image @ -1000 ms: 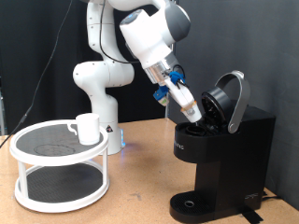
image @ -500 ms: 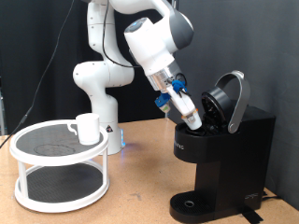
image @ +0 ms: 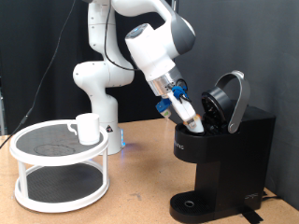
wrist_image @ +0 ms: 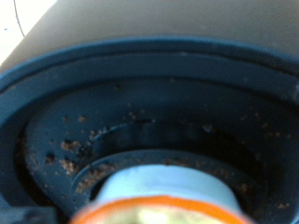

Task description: Make a cup of coffee with the keurig machine

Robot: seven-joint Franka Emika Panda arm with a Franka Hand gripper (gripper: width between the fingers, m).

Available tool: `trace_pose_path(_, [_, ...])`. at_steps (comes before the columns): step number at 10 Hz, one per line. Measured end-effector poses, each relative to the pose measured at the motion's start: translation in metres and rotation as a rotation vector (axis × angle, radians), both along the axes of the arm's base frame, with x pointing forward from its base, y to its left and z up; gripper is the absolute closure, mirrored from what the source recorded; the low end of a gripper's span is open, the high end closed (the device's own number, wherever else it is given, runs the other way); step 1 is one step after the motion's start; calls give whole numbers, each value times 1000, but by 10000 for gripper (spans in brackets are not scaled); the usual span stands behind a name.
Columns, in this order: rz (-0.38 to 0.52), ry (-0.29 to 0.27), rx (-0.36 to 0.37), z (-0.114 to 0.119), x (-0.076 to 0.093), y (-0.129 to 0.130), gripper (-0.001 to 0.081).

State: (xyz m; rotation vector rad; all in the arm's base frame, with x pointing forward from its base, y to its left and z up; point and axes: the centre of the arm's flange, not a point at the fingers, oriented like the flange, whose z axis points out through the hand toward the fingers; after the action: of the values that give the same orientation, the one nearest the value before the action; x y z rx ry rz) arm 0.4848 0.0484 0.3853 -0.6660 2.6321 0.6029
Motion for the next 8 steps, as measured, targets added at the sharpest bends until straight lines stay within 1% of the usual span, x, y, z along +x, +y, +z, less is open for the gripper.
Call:
trace_pose_path(1, [0, 1, 1, 0, 0, 0, 314])
trace_pose_path(2, [1, 0, 8, 0, 0, 0, 140])
trace_pose_path(3, [9, -4, 27, 0, -1, -2, 140])
trace_pose_path(4, [28, 0, 58, 4, -3, -5, 85])
trace_pose_path(6, [41, 1, 120, 25, -8, -22, 73])
trace_pose_path(8, [36, -17, 151, 47, -14, -36, 72])
